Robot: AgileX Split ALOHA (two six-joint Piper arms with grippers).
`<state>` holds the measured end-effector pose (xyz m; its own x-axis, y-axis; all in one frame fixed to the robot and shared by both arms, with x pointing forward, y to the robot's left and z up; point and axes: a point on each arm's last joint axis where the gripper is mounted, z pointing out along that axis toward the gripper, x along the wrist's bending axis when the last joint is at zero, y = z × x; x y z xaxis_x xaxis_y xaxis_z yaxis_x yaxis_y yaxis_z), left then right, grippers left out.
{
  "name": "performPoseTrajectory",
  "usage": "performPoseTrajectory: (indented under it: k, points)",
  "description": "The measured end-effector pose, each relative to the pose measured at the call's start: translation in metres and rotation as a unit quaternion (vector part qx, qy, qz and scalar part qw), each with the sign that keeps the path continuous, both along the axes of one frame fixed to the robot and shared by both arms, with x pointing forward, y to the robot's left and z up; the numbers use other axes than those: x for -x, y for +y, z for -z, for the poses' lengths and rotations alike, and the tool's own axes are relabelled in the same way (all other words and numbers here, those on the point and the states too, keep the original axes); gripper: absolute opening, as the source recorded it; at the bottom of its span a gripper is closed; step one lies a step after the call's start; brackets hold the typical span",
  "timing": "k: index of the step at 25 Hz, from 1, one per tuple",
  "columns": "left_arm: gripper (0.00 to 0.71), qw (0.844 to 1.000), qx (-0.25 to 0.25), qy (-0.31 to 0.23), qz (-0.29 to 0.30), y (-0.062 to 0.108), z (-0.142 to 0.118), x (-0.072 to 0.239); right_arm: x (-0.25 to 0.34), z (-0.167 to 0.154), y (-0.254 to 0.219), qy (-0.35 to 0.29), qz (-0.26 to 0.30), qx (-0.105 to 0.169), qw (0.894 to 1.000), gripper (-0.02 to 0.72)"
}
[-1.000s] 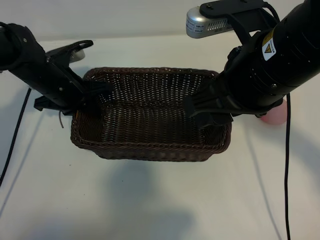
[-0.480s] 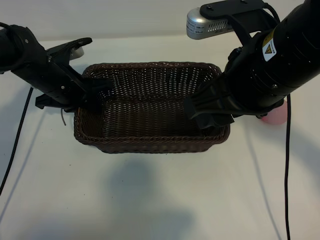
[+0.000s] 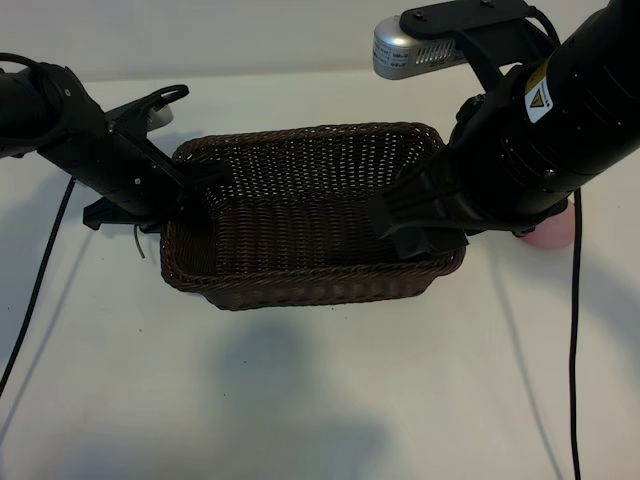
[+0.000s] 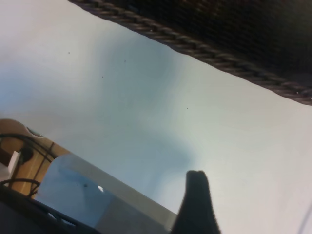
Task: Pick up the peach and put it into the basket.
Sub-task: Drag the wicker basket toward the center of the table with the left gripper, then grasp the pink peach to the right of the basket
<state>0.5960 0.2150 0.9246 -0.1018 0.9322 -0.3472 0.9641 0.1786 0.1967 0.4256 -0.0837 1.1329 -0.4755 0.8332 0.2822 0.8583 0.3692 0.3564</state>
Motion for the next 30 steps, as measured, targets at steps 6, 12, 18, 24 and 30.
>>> performPoseTrajectory:
  k: [6, 12, 18, 24, 30]
  points:
    - [0.184, 1.0, 0.003, 0.0, -0.004, 0.0, 0.0, 0.0, 0.0, 0.0, 0.0, 0.0, 0.0, 0.0, 1.0, 0.552]
    - [0.428, 1.0, 0.01, 0.005, -0.008, -0.001, -0.004, 0.001, 0.0, 0.0, 0.0, 0.0, 0.0, 0.0, 1.0, 0.552]
    - [0.535, 1.0, 0.012, -0.017, -0.006, 0.0, -0.034, 0.007, 0.0, 0.0, 0.0, 0.0, 0.0, 0.0, 1.0, 0.552]
    - [0.539, 0.999, 0.001, -0.047, 0.005, 0.005, -0.074, 0.022, 0.0, 0.0, 0.0, 0.0, 0.0, 0.0, 1.0, 0.552]
    - [0.541, 0.997, 0.009, -0.078, 0.021, 0.008, -0.123, 0.051, 0.0, 0.0, 0.0, 0.0, 0.0, 0.0, 1.0, 0.552]
